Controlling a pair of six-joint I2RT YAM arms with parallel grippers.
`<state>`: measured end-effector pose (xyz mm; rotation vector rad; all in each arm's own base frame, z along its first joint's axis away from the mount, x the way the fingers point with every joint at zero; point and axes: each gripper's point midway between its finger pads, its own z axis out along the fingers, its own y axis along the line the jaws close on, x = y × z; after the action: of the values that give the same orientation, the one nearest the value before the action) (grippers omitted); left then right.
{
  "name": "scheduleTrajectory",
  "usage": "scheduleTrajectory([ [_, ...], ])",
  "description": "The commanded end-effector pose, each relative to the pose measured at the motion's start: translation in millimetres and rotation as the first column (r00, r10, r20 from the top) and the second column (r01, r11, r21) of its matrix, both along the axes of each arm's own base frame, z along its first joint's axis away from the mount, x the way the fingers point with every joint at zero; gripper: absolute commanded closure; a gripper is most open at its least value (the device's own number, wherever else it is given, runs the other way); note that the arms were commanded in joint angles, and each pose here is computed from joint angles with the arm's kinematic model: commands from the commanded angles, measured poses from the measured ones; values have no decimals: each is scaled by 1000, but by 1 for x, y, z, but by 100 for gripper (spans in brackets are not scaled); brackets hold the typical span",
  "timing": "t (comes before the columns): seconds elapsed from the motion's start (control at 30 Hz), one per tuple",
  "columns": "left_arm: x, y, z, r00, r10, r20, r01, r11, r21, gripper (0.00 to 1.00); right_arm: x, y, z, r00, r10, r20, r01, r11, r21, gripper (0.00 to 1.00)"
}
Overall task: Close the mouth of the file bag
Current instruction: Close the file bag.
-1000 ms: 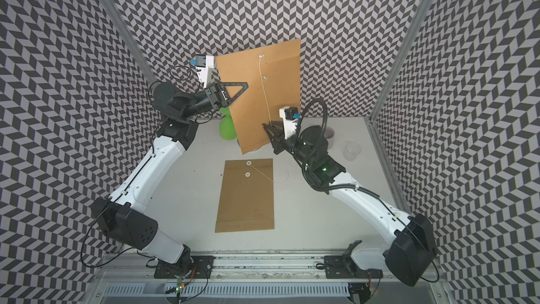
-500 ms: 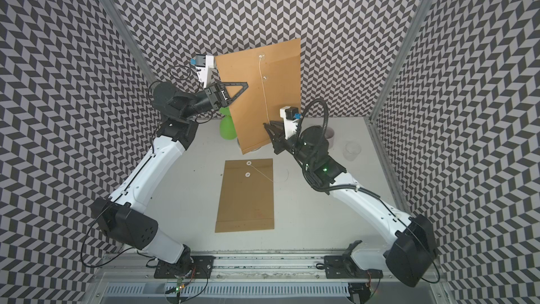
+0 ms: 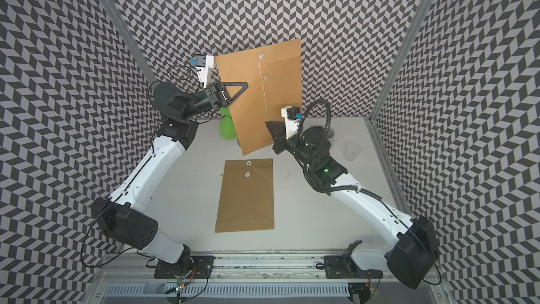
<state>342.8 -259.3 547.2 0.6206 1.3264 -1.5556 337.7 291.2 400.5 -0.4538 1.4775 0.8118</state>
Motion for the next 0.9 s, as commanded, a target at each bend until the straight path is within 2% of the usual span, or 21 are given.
scheduleTrajectory([
  [0.0, -12, 3, 14, 999, -5, 52, 6, 1000, -8, 100, -3, -5, 17, 999, -14, 45, 12, 999, 30, 95],
  [0.1, -10, 3, 12, 999, -1, 52, 1, 1000, -1, 100, -2, -5, 17, 999, -19, 44, 18, 1000, 15, 100],
  [0.43, 4, 6, -10, 999, 24, 29, -24, 999, 26, 100, -32, 11, 21, 992, 125, -10, -124, 992, 7, 100],
  [0.87, -2, 3, -28, 999, -6, 45, 2, 997, 76, 100, -55, 34, 28, 961, 268, -68, -269, 963, -7, 100],
])
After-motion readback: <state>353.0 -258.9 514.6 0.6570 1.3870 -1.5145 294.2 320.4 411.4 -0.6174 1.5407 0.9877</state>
